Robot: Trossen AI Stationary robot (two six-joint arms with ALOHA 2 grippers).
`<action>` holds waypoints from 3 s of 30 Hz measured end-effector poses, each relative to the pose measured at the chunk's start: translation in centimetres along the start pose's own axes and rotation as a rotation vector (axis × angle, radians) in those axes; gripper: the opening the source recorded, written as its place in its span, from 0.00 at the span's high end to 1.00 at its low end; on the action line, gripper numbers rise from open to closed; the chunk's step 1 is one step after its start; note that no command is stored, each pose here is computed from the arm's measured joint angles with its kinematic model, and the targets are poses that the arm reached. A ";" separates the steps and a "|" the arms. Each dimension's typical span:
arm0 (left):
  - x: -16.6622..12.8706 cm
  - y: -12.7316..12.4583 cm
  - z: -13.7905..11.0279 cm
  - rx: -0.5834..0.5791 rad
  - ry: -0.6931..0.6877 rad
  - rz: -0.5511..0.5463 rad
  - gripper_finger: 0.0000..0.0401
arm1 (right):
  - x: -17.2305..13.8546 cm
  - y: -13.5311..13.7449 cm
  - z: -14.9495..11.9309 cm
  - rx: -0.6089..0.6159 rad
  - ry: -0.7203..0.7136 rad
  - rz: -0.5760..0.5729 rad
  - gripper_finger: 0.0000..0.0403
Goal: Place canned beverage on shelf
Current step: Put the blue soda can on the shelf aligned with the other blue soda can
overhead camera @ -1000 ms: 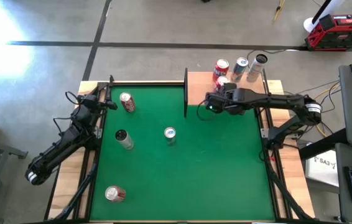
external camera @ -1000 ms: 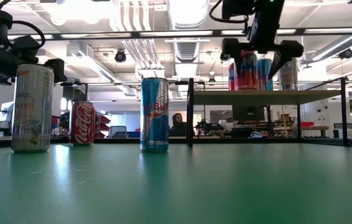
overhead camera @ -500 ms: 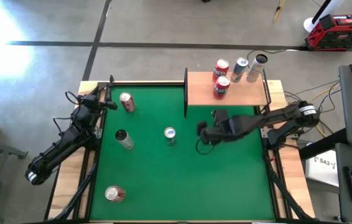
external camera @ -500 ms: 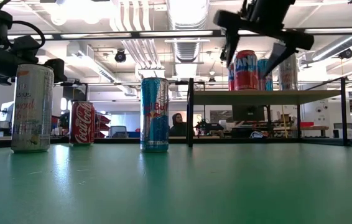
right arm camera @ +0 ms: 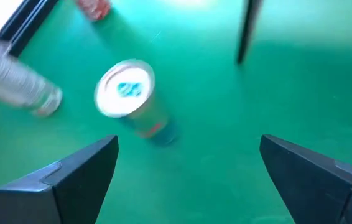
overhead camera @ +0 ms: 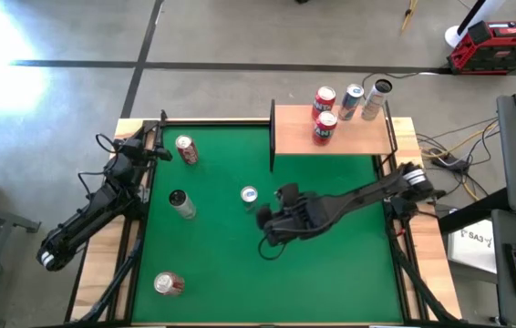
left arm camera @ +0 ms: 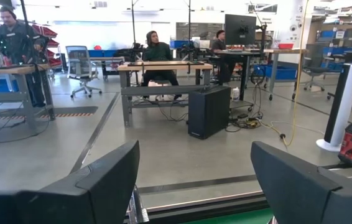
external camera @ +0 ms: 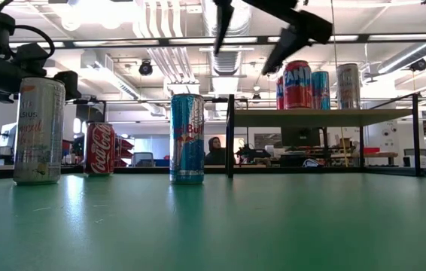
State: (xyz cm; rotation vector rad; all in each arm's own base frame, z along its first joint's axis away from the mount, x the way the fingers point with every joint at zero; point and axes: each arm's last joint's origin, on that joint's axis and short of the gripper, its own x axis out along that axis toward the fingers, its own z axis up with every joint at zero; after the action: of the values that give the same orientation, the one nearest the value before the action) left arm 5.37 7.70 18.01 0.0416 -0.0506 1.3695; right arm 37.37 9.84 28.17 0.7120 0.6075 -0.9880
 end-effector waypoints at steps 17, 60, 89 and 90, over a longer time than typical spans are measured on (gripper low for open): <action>0.0 0.0 0.0 0.000 0.000 0.000 0.27 | 4.6 6.4 -2.2 -0.115 -0.051 -0.071 0.05; 0.0 0.0 0.0 0.000 0.000 0.000 0.27 | 9.6 4.8 -0.6 0.110 -0.051 -0.273 0.45; 0.0 0.0 0.0 0.000 0.000 0.000 0.27 | -2.7 -9.4 3.6 0.276 -0.241 -0.343 0.45; 0.0 0.0 0.0 0.000 0.000 0.000 0.27 | -3.0 -10.0 3.9 0.277 -0.245 -0.344 0.45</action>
State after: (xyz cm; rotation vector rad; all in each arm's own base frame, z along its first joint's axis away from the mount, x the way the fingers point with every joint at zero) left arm 5.37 7.70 18.01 0.0414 -0.0510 1.3696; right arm 27.68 4.80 30.25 0.7278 0.3867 -1.4749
